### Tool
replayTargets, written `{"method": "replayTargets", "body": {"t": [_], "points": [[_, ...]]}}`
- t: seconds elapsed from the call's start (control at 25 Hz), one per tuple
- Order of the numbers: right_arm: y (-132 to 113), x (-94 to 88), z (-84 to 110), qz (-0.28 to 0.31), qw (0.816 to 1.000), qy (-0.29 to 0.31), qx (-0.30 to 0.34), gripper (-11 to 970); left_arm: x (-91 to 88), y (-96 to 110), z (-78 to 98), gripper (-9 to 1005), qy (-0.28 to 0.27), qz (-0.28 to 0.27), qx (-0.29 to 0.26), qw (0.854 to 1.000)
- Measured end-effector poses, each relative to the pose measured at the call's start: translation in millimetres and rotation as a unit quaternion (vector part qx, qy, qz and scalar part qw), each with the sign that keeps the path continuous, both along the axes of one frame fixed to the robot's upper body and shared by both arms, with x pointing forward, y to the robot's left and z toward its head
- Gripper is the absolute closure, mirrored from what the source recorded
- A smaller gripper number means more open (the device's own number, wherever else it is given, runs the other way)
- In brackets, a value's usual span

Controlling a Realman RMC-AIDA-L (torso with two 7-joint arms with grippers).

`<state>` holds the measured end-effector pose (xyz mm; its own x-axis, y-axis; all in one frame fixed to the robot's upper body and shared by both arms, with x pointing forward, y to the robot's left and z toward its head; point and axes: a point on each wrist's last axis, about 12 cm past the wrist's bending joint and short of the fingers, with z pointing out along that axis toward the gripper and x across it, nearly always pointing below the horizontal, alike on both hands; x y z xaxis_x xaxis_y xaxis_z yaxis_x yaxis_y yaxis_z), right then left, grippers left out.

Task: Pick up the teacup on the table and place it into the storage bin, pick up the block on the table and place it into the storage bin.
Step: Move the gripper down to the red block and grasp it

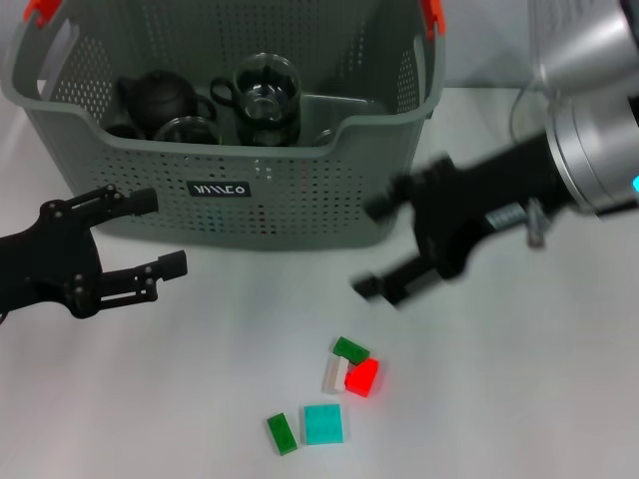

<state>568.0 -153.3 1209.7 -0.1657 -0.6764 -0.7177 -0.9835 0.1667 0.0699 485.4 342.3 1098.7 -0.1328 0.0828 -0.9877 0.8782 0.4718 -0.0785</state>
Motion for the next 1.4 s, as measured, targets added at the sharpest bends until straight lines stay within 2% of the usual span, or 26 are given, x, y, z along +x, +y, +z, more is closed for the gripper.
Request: {"method": "replayTargets", "body": {"t": [0.16,0.4,0.68,1.0,1.4], "points": [[-7.6,-7.4,-13.5,-0.016,0.995,0.054,-0.085,17,0.4,-1.8,-0.3,155,0.000,-0.001,-0.003,1.000],[-1.2,-11.8,-29.2,-0.020,0.984,0.079,-0.158,28,3.1,-4.7,0.6,155,-0.002,-0.005,-0.005,1.000],[21.1,-12.1,-46.0,-0.005,0.975,0.100,-0.197,45,3.7,-5.5,0.8,155,-0.003,-0.007,-0.005,1.000],[49.3,-12.7,-64.7,0.004,0.967,0.087,-0.238,64,2.2,-5.2,-0.7,155,-0.002,-0.009,0.000,1.000],[64.8,-15.2,-80.4,-0.002,0.964,0.074,-0.257,81,0.9,-4.0,-1.4,155,-0.009,-0.007,0.004,1.000]]}}
